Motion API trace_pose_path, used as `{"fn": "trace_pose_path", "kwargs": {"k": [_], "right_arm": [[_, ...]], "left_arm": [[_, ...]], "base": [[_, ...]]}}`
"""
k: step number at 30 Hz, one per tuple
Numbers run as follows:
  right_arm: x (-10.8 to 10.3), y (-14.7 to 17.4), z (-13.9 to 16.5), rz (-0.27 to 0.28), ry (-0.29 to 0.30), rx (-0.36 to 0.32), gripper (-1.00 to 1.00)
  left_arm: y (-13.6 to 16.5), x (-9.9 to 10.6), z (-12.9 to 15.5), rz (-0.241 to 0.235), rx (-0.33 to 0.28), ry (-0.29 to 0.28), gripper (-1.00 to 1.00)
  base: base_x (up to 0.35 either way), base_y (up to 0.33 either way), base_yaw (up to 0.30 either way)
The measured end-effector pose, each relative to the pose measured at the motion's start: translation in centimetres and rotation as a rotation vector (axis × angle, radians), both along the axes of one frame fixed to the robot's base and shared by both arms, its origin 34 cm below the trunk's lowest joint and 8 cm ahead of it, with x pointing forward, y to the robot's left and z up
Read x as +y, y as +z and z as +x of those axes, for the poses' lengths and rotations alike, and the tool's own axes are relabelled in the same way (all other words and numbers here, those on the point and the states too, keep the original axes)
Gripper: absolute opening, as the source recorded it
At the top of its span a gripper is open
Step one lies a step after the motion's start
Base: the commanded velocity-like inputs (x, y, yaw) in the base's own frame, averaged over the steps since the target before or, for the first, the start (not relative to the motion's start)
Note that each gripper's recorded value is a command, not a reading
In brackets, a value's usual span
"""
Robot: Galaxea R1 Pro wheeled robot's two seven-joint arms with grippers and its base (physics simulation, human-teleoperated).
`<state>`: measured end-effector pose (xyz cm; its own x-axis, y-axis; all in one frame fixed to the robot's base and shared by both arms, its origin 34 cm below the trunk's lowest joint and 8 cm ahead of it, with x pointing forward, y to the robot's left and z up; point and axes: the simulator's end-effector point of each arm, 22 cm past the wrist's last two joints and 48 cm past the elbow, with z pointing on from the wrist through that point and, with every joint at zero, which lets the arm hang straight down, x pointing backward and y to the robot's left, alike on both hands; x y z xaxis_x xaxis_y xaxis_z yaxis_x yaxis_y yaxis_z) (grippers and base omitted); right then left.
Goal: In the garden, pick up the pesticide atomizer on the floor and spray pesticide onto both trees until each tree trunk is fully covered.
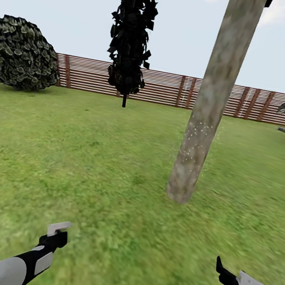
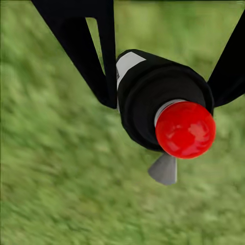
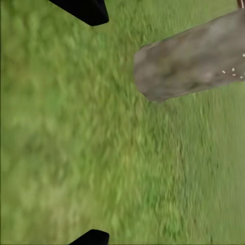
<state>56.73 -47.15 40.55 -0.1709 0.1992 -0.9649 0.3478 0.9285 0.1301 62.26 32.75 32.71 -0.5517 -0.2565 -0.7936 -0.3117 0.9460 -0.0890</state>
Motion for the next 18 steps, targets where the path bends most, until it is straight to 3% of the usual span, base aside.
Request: {"fn": "trace_pose_path", "kwargs": {"k": [18], "right_arm": [[0.06,-0.04,0.0,0.001,0.001,0.0,1.0]], "left_arm": [[-0.02,-0.06,-0.02,-0.001,0.0,-0.001,-1.0]], "base": [[0.0,0.0,0.288]]}}
